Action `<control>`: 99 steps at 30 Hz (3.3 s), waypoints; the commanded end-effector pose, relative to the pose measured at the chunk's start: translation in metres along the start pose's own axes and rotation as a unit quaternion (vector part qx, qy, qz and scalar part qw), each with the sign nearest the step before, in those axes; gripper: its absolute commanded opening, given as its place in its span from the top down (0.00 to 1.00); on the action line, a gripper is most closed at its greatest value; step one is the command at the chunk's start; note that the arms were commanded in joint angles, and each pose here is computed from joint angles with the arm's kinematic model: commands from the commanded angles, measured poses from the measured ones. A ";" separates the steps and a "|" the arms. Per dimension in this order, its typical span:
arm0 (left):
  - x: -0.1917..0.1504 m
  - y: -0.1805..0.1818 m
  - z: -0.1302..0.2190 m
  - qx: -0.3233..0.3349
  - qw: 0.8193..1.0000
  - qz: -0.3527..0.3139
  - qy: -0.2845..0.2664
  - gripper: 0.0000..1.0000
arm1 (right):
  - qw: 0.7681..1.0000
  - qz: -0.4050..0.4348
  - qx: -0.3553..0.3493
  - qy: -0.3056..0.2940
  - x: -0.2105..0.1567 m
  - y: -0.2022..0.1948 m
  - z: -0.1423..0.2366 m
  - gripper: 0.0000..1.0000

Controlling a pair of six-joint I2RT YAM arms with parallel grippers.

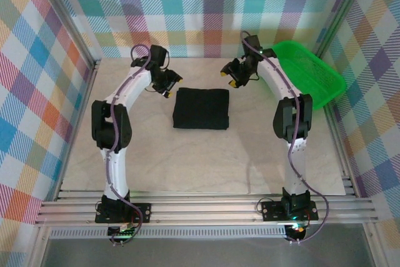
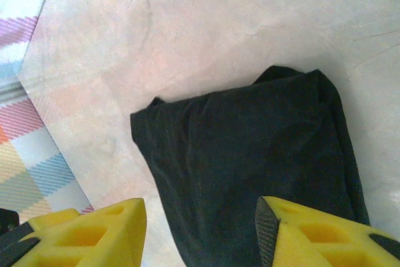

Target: Fold and stack the t-shirts

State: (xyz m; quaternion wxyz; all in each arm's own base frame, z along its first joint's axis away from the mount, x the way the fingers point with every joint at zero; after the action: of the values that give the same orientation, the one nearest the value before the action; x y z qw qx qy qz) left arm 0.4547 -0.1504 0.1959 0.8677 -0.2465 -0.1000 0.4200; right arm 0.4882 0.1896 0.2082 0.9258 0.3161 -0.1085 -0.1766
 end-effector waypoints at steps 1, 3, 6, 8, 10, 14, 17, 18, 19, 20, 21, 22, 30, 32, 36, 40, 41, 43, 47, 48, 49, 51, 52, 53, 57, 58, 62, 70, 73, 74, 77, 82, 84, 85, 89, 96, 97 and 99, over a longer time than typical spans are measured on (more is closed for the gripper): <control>-0.038 0.013 0.053 -0.038 0.999 0.008 -0.010 0.41 | 0.997 0.068 0.033 -0.017 -0.032 0.019 0.054 0.50; -0.074 0.033 0.053 -0.049 0.998 0.029 0.015 0.41 | 0.996 0.069 0.055 -0.033 -0.054 0.007 0.070 0.49; -0.129 0.057 0.043 -0.085 0.993 0.068 0.052 0.36 | 0.991 0.067 0.101 -0.063 -0.095 -0.016 0.090 0.48; -0.158 0.067 0.029 -0.102 0.988 0.090 0.074 0.33 | 0.983 0.071 0.143 -0.086 -0.127 -0.033 0.105 0.43; -0.178 0.065 0.013 -0.119 0.984 0.097 0.088 0.29 | 0.979 0.062 0.166 -0.096 -0.151 -0.050 0.114 0.39; -0.208 0.056 -0.026 -0.126 0.979 0.120 0.110 0.28 | 0.975 0.062 0.193 -0.087 -0.188 -0.073 0.127 0.36; -0.215 0.042 -0.045 -0.129 0.981 0.109 0.094 0.27 | 0.976 0.061 0.193 -0.078 -0.202 -0.081 0.135 0.36; -0.217 0.040 -0.053 -0.122 0.983 0.106 0.090 0.27 | 0.977 0.062 0.190 -0.078 -0.206 -0.084 0.138 0.35; -0.219 0.036 -0.061 -0.125 0.983 0.105 0.088 0.27 | 0.977 0.063 0.188 -0.075 -0.209 -0.086 0.139 0.35; -0.220 0.034 -0.067 -0.122 0.984 0.101 0.084 0.27 | 0.978 0.062 0.185 -0.071 -0.211 -0.088 0.140 0.36; -0.220 0.035 -0.073 -0.107 0.987 0.095 0.075 0.27 | 0.979 0.062 0.182 -0.066 -0.213 -0.091 0.141 0.36; -0.220 0.035 -0.077 -0.097 0.990 0.080 0.068 0.27 | 0.979 0.065 0.183 -0.062 -0.214 -0.092 0.143 0.36; -0.217 0.040 -0.117 -0.046 0.995 0.079 0.045 0.43 | 0.976 0.071 0.195 -0.065 -0.212 -0.092 0.160 0.37; -0.215 0.039 -0.129 -0.047 0.995 0.078 0.046 0.54 | 0.976 0.067 0.196 -0.065 -0.211 -0.092 0.161 0.37; -0.195 0.043 -0.137 -0.040 0.994 0.096 0.023 0.84 | 0.977 0.058 0.193 -0.065 -0.209 -0.093 0.161 0.39; -0.156 0.043 -0.125 -0.046 0.993 0.110 -0.005 1.00 | 0.978 0.053 0.191 -0.064 -0.204 -0.091 0.159 0.39; -0.145 0.044 -0.120 -0.043 0.993 0.107 -0.009 1.00 | 0.978 0.053 0.192 -0.064 -0.203 -0.090 0.159 0.40; -0.116 0.051 -0.106 -0.035 0.993 0.107 -0.025 1.00 | 0.978 0.052 0.192 -0.065 -0.199 -0.088 0.159 0.40; -0.056 0.066 -0.084 -0.045 0.991 0.117 -0.042 1.00 | 0.977 0.051 0.196 -0.067 -0.192 -0.084 0.156 0.40; -0.039 0.069 -0.081 -0.049 0.992 0.111 -0.042 1.00 | 0.977 0.050 0.196 -0.067 -0.191 -0.083 0.155 0.41; -0.021 0.068 -0.078 -0.058 0.993 0.097 -0.036 1.00 | 0.977 0.050 0.198 -0.066 -0.189 -0.082 0.154 0.41; 0.011 0.071 -0.073 -0.054 0.996 0.062 -0.034 1.00 | 0.976 0.048 0.201 -0.064 -0.185 -0.081 0.151 0.41; 0.028 0.077 -0.070 -0.048 0.997 0.052 -0.036 1.00 | 0.976 0.048 0.201 -0.063 -0.184 -0.080 0.150 0.41; 0.043 0.081 -0.065 -0.048 0.997 0.041 -0.041 1.00 | 0.976 0.048 0.202 -0.062 -0.182 -0.079 0.149 0.41; 0.101 0.091 -0.056 -0.051 0.997 0.022 -0.051 1.00 | 0.974 0.054 0.211 -0.058 -0.176 -0.075 0.144 0.41; 0.111 0.093 -0.056 -0.039 0.998 0.009 -0.046 1.00 | 0.973 0.057 0.217 -0.055 -0.175 -0.074 0.143 0.41; 0.148 0.103 -0.057 0.000 0.999 -0.025 -0.047 1.00 | 0.971 0.065 0.226 -0.043 -0.172 -0.069 0.140 0.41; 0.192 0.132 -0.052 0.054 0.997 -0.014 -0.062 1.00 | 0.972 0.069 0.225 -0.031 -0.167 -0.066 0.136 0.41; 0.201 0.133 -0.041 0.065 0.995 0.001 -0.082 0.99 | 0.971 0.074 0.225 -0.035 -0.165 -0.064 0.136 0.41; 0.202 0.131 -0.037 0.063 0.994 0.002 -0.090 0.96 | 0.970 0.079 0.225 -0.042 -0.164 -0.062 0.139 0.41; 0.197 0.116 -0.016 0.031 0.993 0.003 -0.112 0.69 | 0.960 0.118 0.239 -0.087 -0.159 -0.051 0.155 0.40; 0.164 0.082 0.035 -0.011 0.991 -0.006 -0.132 0.00 | 0.943 0.158 0.247 -0.159 -0.155 -0.039 0.180 0.34; 0.144 0.078 0.060 -0.009 0.990 0.002 -0.142 0.00 | 0.944 0.157 0.232 -0.173 -0.153 -0.037 0.188 0.30; 0.134 0.080 0.075 0.000 0.989 0.018 -0.145 0.00 | 0.944 0.159 0.226 -0.178 -0.152 -0.035 0.192 0.17; 0.093 0.091 0.135 -0.012 0.983 0.036 -0.181 0.00 | 0.939 0.176 0.220 -0.195 -0.149 -0.021 0.214 0.00; 0.036 0.124 0.195 -0.004 0.977 -0.004 -0.212 0.00 | 0.940 0.178 0.192 -0.219 -0.147 -0.015 0.232 0.00; 0.028 0.136 0.200 0.003 0.974 -0.006 -0.228 0.00 | 0.944 0.173 0.166 -0.229 -0.147 -0.022 0.232 0.00; 0.016 0.163 0.212 0.039 0.959 0.008 -0.280 0.00 | 0.949 0.175 0.103 -0.241 -0.144 -0.039 0.227 0.00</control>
State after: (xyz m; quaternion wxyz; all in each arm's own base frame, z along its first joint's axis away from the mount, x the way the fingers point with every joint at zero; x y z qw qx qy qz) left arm 0.3121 0.0091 0.3163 0.8044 -0.1819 -0.3354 0.4553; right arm 0.2810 0.1093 0.3591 0.8196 0.4120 -0.3938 -0.0588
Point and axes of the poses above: each hand's point on the last joint's axis, 136 mm out from that joint toward the fingers, its own z axis back along the fingers, its own y axis along the line the jaws close on, x = y × z, the point moved 6 cm from there along z, back along the fingers, and after that the axes turned 7 degrees about z, right-handed, at the moved point
